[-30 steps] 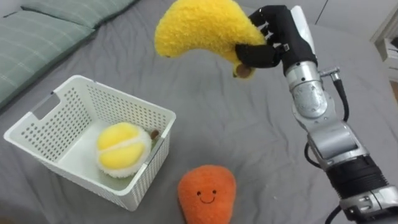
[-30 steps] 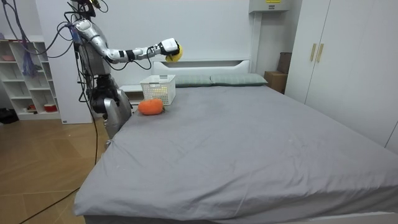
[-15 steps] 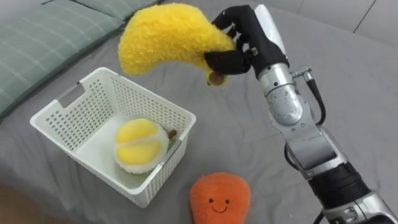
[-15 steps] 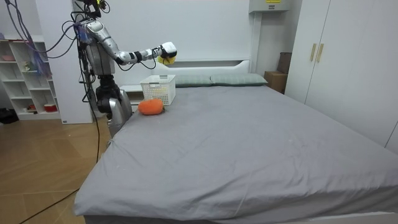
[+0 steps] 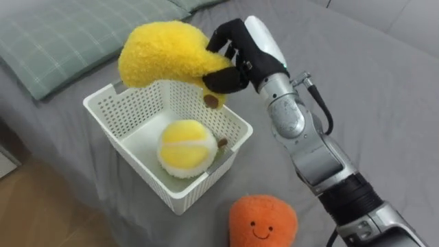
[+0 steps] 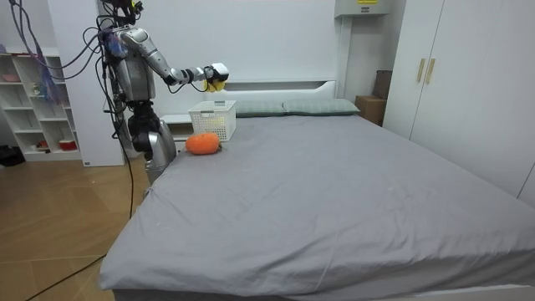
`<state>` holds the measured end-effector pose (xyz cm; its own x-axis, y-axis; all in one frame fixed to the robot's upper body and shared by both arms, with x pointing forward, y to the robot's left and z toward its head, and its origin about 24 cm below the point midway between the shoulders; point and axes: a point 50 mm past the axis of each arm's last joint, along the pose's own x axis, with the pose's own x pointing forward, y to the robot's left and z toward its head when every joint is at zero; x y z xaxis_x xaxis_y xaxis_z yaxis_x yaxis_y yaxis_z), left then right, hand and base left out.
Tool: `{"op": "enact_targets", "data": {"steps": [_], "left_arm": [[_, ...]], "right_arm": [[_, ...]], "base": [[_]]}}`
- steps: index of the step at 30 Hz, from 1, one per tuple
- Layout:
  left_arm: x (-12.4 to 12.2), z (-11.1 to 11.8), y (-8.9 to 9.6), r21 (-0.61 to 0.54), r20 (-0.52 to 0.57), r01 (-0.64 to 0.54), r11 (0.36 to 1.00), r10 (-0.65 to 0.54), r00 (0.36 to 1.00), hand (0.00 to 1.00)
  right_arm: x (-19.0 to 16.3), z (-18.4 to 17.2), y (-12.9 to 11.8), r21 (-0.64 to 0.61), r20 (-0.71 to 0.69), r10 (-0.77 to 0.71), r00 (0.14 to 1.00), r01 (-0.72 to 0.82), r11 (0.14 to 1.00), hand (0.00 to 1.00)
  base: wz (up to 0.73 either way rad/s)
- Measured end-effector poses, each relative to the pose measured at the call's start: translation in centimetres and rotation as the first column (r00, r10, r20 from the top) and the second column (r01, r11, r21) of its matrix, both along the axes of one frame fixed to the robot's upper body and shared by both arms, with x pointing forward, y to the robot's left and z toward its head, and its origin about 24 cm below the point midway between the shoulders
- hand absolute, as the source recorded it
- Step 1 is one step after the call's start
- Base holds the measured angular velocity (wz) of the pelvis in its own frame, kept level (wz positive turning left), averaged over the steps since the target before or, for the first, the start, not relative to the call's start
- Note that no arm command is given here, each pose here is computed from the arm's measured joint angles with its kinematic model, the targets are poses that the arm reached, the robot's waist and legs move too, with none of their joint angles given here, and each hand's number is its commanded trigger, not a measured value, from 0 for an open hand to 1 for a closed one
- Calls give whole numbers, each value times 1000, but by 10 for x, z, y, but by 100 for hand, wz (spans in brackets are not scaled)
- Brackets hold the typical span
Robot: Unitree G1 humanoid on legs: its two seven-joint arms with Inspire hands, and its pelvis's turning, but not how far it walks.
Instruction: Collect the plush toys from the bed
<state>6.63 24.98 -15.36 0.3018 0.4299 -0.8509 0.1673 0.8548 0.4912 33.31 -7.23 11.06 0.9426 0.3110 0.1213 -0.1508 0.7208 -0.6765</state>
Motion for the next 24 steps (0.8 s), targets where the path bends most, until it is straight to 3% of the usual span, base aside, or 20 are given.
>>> {"op": "enact_targets", "data": {"steps": [5, 8, 10, 11, 12, 13, 14, 24], "left_arm": [[-1, 0, 1, 1, -6, -3, 1000, 3, 1000, 0], [1, 1, 1, 5, 2, -3, 1000, 3, 1000, 0], [3, 2, 1, 5, 8, 1, 1000, -1, 1000, 0], [4, 2, 0, 6, 13, 3, 1000, -3, 1000, 0], [5, 3, 0, 6, 17, 4, 1000, -4, 1000, 0], [5, 3, 0, 6, 16, 4, 1000, -5, 1000, 0], [5, 3, 0, 6, 16, 4, 1000, -5, 1000, 0], [3, 2, 0, 7, 7, 5, 1000, -5, 1000, 0]], "right_arm": [[1, -1, -1, -6, -11, -11, 1000, 11, 1000, 100], [1, -2, -1, -7, -14, -12, 1000, 12, 1000, 70], [1, -3, -1, -10, -19, -12, 1000, 12, 1000, 44], [1, -5, 0, -15, -26, -12, 1000, 11, 1000, 20], [0, -7, 1, -20, -32, -9, 999, 9, 1000, 8], [0, -8, 2, -28, -39, -7, 999, 6, 1000, 4], [-1, -9, 3, -32, -42, -5, 999, 3, 999, 0], [0, -17, 3, -54, -84, 2, 996, -7, 998, 0]], "base": [[12], [6], [4], [4], [4], [0], [0], [2]]}}
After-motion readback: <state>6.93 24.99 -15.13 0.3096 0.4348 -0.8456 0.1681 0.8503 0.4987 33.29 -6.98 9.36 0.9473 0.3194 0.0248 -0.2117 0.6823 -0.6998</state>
